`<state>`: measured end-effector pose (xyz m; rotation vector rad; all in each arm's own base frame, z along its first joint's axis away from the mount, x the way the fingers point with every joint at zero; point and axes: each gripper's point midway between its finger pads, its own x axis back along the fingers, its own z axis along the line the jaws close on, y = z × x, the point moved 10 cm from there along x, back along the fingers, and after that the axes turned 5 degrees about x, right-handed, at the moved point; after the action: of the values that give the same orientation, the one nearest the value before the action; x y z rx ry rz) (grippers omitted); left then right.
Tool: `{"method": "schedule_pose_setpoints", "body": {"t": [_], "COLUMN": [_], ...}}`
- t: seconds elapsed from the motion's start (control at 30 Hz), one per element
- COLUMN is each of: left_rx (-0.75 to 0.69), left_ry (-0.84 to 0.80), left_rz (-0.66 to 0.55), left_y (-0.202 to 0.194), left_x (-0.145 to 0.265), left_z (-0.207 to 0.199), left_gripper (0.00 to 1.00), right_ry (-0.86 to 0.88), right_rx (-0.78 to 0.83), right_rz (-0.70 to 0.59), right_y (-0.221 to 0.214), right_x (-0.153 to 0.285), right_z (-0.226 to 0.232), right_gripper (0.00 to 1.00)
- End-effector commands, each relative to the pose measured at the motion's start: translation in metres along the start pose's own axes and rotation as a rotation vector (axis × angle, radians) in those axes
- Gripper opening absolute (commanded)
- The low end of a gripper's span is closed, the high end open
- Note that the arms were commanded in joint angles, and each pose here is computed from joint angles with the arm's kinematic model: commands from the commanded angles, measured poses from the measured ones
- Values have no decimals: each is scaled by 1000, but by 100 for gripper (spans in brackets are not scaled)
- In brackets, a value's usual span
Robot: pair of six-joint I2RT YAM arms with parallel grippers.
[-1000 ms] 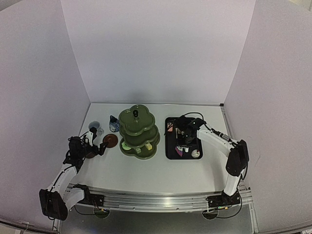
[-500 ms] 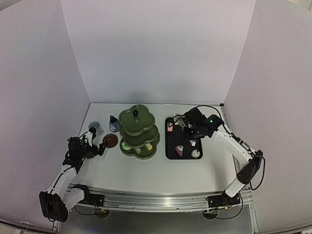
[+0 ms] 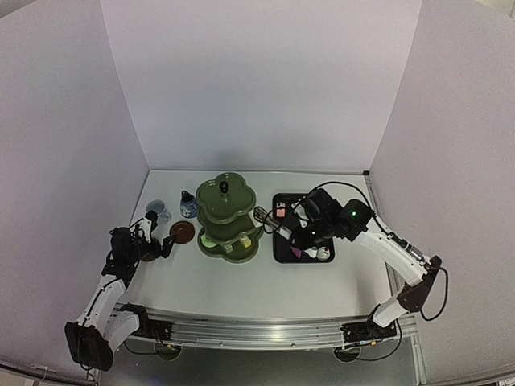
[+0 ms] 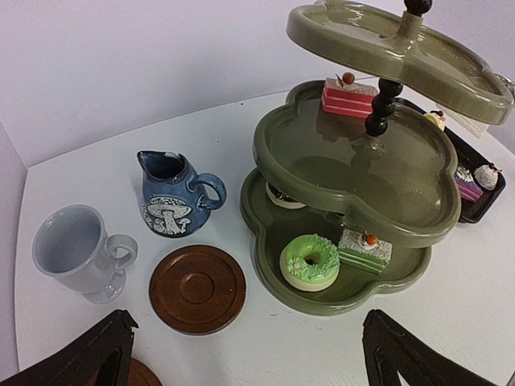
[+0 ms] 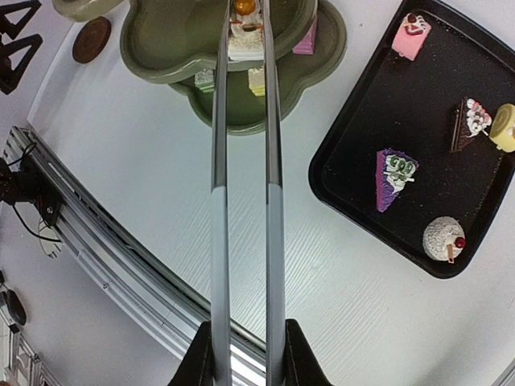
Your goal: Serve the afternoon tea
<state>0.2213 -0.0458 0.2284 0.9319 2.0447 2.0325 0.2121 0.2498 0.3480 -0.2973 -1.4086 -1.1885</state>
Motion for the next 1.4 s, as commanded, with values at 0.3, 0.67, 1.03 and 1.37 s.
{"method": "schedule_pose_setpoints", "body": {"t": [0.3,0.67,1.03,1.37], "left_rx": [-7,-7,-2,1], "left_ry": [7,23,23,22], "left_rz": [-10,-10,-5,-5], "left_y": [3,4,5,5], "left_x": [8,8,7,8], "left_z": [-4,-3,-2,-2], "left_gripper": [100,100,100,100], "right_ry": [36,-25,-23,-12], "right_rx": [97,127,123,106], "right_rz": [-25,-8,-2,-13], "right_y": [38,46,43,36], "right_x": [-29,-48,-48,-35], "right_z": [17,14,13,12], "right_gripper": [0,0,28,31]}}
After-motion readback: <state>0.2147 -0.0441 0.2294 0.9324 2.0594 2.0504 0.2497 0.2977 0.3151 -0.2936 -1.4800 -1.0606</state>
